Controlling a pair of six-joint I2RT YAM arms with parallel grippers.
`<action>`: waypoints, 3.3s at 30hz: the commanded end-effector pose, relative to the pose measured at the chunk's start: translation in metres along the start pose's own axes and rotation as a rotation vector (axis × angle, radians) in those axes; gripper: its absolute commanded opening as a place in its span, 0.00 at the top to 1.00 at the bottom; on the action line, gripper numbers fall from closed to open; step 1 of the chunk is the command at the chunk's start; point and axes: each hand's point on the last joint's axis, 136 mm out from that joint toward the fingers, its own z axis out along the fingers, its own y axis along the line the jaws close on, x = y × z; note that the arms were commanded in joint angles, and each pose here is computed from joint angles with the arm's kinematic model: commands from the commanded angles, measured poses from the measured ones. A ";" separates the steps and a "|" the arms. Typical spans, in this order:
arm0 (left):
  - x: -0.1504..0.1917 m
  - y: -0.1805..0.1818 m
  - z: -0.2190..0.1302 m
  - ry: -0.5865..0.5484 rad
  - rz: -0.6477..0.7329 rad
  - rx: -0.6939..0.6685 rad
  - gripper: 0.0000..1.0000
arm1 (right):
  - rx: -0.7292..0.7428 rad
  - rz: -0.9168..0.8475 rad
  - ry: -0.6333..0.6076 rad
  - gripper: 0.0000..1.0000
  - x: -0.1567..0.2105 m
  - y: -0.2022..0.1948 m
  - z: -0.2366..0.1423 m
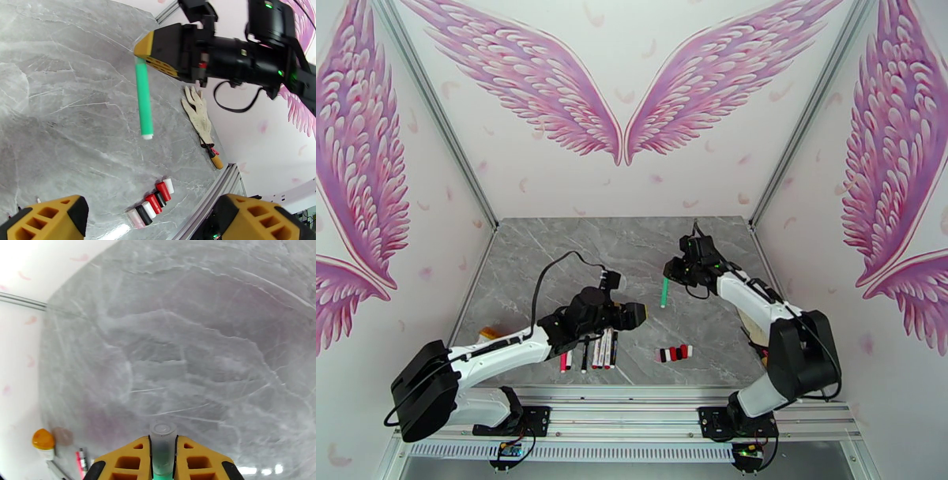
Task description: Open the pen caps
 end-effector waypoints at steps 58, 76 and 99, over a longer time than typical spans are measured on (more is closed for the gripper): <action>0.011 -0.055 0.016 0.115 0.216 0.197 0.91 | -0.337 -0.017 0.042 0.63 0.065 0.103 -0.083; 0.012 -0.056 0.016 0.115 0.223 0.185 0.91 | -0.349 -0.033 0.052 0.71 0.064 0.107 -0.083; 0.031 -0.037 0.016 0.159 0.364 -0.035 0.93 | -0.238 -0.007 -0.044 0.89 0.040 0.094 -0.089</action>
